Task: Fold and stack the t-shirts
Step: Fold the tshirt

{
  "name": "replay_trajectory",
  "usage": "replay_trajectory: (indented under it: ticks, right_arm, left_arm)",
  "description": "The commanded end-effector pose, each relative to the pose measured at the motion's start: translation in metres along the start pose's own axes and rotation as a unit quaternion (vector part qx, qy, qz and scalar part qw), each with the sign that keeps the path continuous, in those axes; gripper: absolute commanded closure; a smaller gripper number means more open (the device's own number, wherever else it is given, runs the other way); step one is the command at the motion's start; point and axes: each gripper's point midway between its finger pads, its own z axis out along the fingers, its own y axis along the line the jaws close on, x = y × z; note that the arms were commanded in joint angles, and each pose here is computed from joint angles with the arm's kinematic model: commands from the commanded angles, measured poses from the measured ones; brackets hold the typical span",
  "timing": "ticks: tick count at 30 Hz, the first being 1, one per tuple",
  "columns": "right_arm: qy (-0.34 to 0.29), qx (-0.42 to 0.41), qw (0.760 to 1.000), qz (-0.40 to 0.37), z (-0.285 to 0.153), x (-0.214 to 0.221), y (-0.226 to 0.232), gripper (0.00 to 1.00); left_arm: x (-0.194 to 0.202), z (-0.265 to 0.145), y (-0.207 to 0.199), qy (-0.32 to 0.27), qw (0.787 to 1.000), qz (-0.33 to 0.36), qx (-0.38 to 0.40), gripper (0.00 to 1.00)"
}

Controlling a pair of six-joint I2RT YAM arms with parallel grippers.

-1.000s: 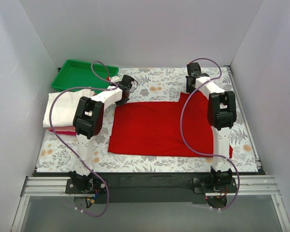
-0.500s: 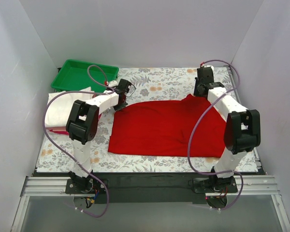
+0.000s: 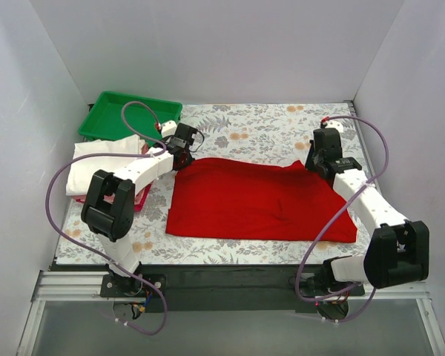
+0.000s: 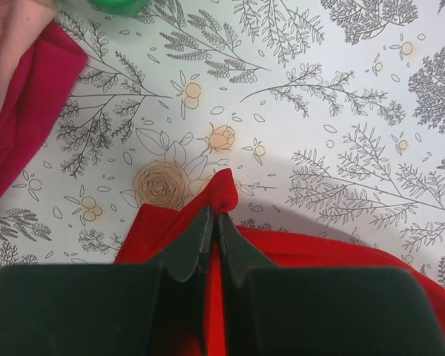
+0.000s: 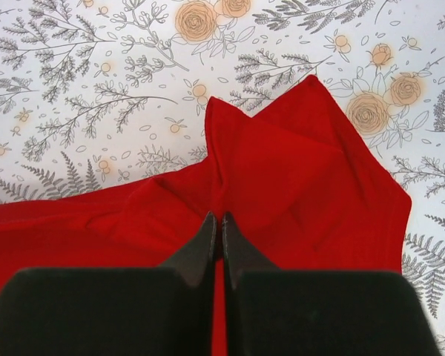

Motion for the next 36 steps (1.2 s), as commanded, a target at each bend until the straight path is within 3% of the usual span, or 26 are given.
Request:
replay_trajectory:
  ticks: [1, 21, 36]
  right_arm:
    - [-0.033, -0.01, 0.999, 0.018, -0.015, -0.008, 0.001, 0.99]
    - [-0.017, -0.035, 0.999, 0.024, -0.052, 0.04, -0.011, 0.99]
    - [0.018, -0.032, 0.999, 0.004, -0.066, 0.073, -0.022, 0.99]
  left_arm:
    - [-0.011, -0.019, 0.003, -0.027, 1.0, -0.01, 0.007, 1.0]
    - [-0.004, -0.04, 0.028, -0.066, 0.997, -0.034, -0.015, 1.0]
    - [0.013, -0.049, 0.035, -0.071, 0.997, -0.03, 0.015, 1.0]
